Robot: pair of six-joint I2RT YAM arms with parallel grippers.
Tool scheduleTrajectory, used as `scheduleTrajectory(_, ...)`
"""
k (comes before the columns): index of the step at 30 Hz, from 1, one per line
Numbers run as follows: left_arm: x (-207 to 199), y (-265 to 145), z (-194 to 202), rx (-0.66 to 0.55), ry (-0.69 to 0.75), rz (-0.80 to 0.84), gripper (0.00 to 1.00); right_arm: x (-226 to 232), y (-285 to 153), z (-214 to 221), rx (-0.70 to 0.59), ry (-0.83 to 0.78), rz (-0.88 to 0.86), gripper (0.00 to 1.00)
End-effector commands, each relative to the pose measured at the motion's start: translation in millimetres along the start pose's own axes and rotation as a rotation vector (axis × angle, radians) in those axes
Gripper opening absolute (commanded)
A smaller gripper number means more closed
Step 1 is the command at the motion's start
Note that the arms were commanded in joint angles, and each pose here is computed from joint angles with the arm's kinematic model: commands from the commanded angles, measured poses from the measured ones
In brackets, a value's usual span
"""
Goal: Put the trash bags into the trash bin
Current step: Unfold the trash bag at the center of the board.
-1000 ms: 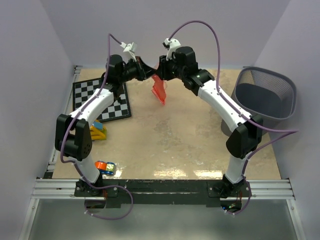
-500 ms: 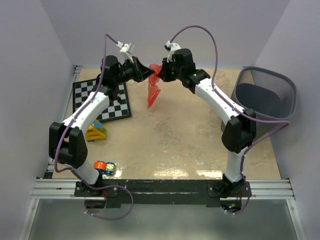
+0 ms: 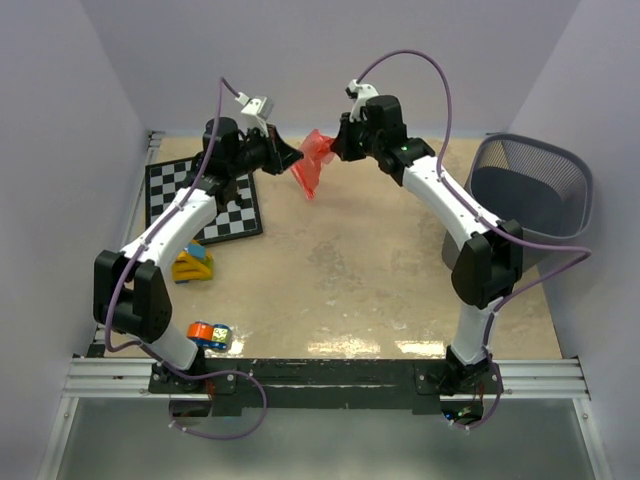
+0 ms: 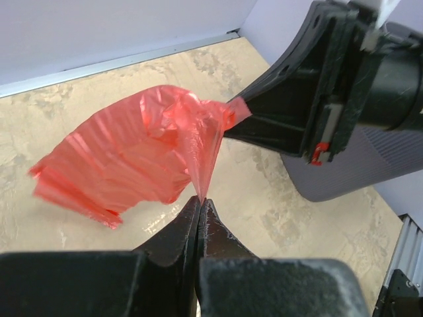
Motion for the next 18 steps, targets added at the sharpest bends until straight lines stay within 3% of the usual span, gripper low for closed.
scheduleTrajectory(1, -2.3, -21.9, -29.3, -0.068, 0.099, -0.045, 0.00, -13.9, -27.6, -35.9, -0.084, -0.078, -0.001, 0.00)
scheduleTrajectory(6, -10.5, -15.6, -29.9, -0.093, 0.102, 0.028, 0.00, 33.9, -39.0, -19.1, 0.003, -0.094, -0.277, 0.00)
scheduleTrajectory(7, -16.1, -14.5, -31.4, -0.105, 0.095, 0.065, 0.06, 36.8, -41.0, -18.9, 0.004, -0.078, -0.290, 0.00)
scheduleTrajectory(9, -26.1, -11.7, -33.7, -0.133, 0.072, 0.132, 0.32, 45.5, -44.5, -20.2, 0.007, -0.056, -0.327, 0.00)
scheduleTrajectory(11, -31.0, -8.7, -36.3, -0.153, 0.040, 0.171, 0.42, 47.9, -45.8, -26.2, -0.007, -0.044, -0.325, 0.00)
scheduleTrajectory(18, -24.0, 5.1, -40.0, -0.160, -0.016, 0.155, 0.47, 54.9, -46.0, -41.7, -0.048, -0.033, -0.324, 0.00)
Point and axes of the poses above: each gripper's point midway between its finger pads, its own y axis out along the fingers, its own x axis along the line the jaws close on, z = x × y, the point moved 1 cm from there along -y, back along the fingers, and after that the axes turned 12 degrees about y, right-handed, at the moved point
